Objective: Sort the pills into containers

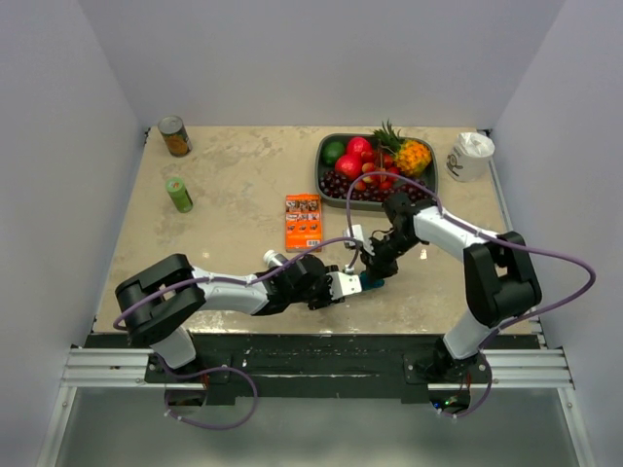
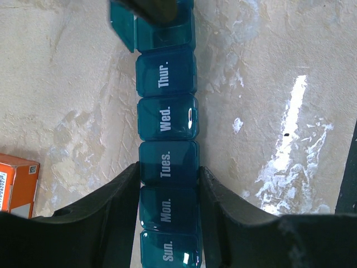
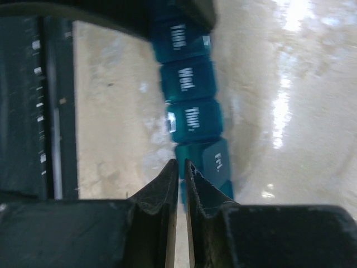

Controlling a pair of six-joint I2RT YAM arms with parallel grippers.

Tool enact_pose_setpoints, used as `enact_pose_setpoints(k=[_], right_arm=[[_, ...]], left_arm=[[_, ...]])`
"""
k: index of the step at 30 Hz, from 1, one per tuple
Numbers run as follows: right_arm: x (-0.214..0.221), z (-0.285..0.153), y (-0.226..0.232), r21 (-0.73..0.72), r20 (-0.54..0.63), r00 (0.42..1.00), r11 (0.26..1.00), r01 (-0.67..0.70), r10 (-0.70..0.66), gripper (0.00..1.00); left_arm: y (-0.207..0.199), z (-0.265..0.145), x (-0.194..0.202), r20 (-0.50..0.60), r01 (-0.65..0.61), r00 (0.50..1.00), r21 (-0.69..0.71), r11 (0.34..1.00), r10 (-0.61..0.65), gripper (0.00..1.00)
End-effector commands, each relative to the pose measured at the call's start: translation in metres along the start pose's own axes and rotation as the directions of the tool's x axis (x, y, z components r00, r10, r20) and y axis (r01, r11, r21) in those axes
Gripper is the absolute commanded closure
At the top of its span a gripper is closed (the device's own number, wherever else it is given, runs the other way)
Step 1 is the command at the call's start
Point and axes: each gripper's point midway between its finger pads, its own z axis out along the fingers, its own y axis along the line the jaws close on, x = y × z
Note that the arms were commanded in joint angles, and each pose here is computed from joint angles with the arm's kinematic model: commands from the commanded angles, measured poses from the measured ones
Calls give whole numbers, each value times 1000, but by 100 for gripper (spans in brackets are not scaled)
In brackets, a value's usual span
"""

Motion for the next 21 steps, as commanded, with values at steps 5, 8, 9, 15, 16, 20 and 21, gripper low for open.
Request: enact_pose_setpoints(k=[5,8,9,15,16,20,21], right_arm=[[-31,-20,-63,310,91,993,946,-94,69,87],[-25,-17,-73,342,80,991,931,-130,109,87],[-22,-16,-76,348,77,990,927,-139,120,87],[-4,0,-78,324,23,980,926,-195,198,87],[-4,0,-78,319,20,980,928,-195,199,87],[-26,-14,-72,307,65,986,937,-165,152,87],[-33,-21,-69,311,84,986,937,-162,143,86]], left_arm=[[0,8,-10,29,5,1000,1,1000,-5,100],[-1,10,-9,26,4,1000,3,1000,-4,100],[-1,10,-9,26,6,1000,3,1000,-6,100],[0,12,-9,26,13,1000,-3,1000,-13,100],[2,12,-9,25,15,1000,-11,1000,-15,100],[7,12,-13,22,46,999,-35,998,-45,100],[8,12,-13,18,53,998,-42,998,-52,100]])
